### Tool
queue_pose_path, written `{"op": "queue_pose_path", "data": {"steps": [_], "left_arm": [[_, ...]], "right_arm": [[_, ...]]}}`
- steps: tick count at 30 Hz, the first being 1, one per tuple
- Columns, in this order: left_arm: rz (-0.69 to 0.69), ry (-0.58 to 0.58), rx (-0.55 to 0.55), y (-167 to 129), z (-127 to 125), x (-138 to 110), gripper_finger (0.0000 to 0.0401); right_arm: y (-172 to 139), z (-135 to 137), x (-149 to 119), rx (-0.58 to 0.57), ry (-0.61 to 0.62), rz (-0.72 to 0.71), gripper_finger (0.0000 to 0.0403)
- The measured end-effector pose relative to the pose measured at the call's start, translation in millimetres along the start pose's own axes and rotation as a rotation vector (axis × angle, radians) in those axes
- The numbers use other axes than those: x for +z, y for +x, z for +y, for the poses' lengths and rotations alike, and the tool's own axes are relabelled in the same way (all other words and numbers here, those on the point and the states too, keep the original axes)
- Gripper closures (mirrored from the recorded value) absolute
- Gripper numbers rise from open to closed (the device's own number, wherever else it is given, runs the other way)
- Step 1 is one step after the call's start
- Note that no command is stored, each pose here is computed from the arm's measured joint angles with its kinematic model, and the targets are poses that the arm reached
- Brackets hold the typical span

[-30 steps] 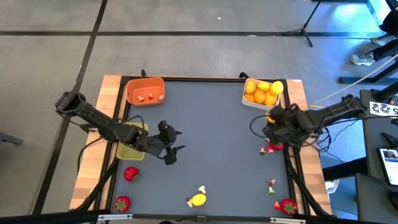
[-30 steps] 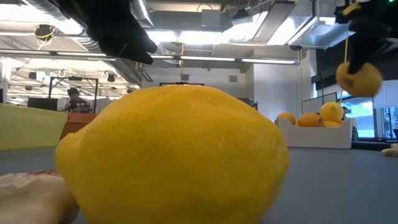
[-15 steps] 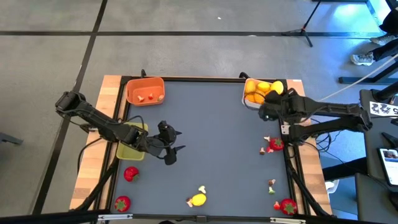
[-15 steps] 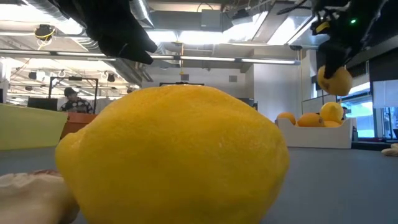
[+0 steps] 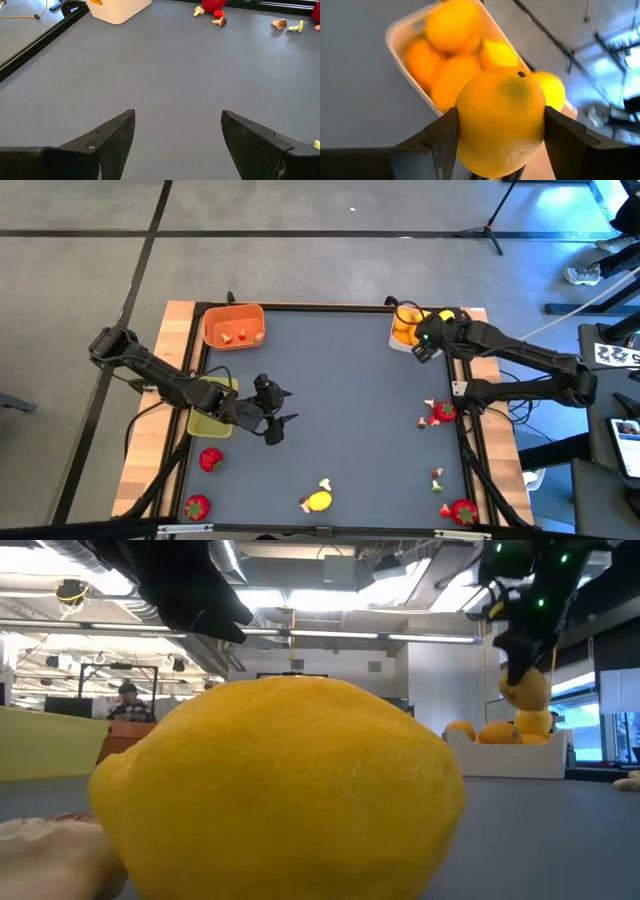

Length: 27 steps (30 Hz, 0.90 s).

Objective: Sort produce into baskets
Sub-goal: Put the lemon into the white bin

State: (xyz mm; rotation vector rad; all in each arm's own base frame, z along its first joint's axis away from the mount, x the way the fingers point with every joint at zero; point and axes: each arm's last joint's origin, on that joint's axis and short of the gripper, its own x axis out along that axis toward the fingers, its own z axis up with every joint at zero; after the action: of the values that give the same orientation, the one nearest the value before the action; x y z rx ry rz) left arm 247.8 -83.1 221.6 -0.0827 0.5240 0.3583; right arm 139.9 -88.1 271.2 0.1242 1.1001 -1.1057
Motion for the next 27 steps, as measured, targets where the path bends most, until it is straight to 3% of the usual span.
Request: {"op": "queue_pose_path", "data": {"steps": [13, 18, 27], "left_arm": [[0.001, 0.001, 0.002, 0.0, 0.1, -0.2, 0.0109], [0.002, 0.002, 0.003, 0.0, 0.2, -0.2, 0.0109], [0.002, 0.002, 0.003, 0.0, 0.2, -0.3, 0.0109]], "right_arm": [[43.9, 3.9, -6.9, -0.074, -0.053, 0.176, 0.0135], [53.7, 7.8, -6.0, -0.134, -0.067, 0.192, 0.0115], [62.4, 13.8, -3.8, -0.139, -0.082, 0.213, 0.0099]]}}
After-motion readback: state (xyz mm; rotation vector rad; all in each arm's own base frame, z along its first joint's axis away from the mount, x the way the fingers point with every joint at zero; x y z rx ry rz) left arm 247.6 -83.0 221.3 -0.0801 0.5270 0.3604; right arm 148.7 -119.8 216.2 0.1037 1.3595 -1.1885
